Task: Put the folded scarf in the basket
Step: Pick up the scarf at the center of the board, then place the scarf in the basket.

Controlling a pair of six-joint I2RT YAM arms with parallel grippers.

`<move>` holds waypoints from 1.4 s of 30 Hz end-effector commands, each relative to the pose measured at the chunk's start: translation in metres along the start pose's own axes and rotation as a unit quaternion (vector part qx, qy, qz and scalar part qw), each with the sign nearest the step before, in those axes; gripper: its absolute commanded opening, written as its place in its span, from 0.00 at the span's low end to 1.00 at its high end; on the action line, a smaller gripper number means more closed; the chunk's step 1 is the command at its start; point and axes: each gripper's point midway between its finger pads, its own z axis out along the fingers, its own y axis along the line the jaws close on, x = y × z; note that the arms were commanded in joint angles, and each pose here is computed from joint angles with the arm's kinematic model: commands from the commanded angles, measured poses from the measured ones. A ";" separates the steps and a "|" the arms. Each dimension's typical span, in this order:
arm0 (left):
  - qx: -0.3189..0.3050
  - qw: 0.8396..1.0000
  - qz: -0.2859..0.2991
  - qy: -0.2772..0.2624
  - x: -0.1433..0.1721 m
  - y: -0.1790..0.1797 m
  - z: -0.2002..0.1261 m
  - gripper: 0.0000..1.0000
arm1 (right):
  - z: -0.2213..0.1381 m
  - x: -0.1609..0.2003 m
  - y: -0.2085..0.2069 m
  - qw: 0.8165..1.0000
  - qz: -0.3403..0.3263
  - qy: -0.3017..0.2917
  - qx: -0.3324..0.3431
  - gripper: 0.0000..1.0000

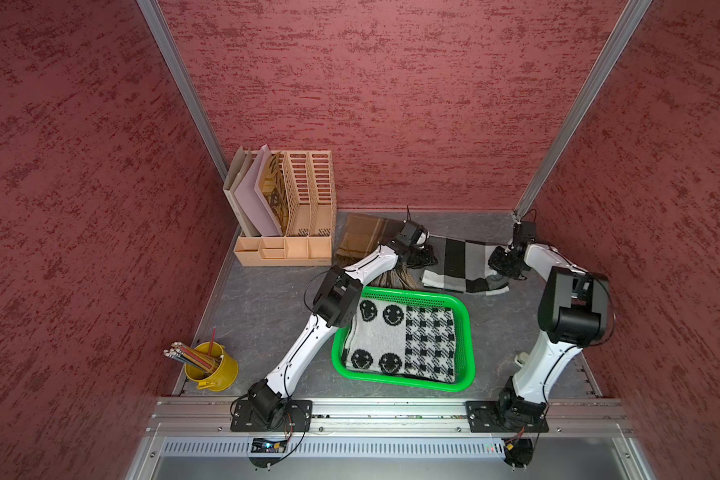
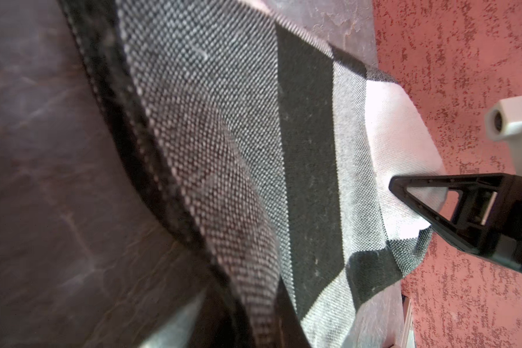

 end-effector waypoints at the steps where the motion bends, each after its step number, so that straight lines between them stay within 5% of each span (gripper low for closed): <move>1: 0.038 0.998 0.032 -0.039 -0.026 -0.051 -0.034 0.00 | -0.026 -0.013 0.015 0.999 -0.004 -0.044 -0.003 0.00; 22: 0.004 0.995 0.046 -0.087 -0.059 -0.105 -0.141 0.00 | -0.134 -0.012 0.090 0.992 -0.046 -0.093 -0.077 0.00; 31: -0.033 0.991 0.063 -0.110 -0.050 -0.115 -0.214 0.00 | -0.192 0.031 0.122 0.985 -0.067 -0.107 -0.121 0.00; 42: -0.057 0.991 0.059 -0.109 0.013 -0.105 -0.288 0.00 | -0.231 0.120 0.131 0.977 -0.080 -0.069 -0.182 0.00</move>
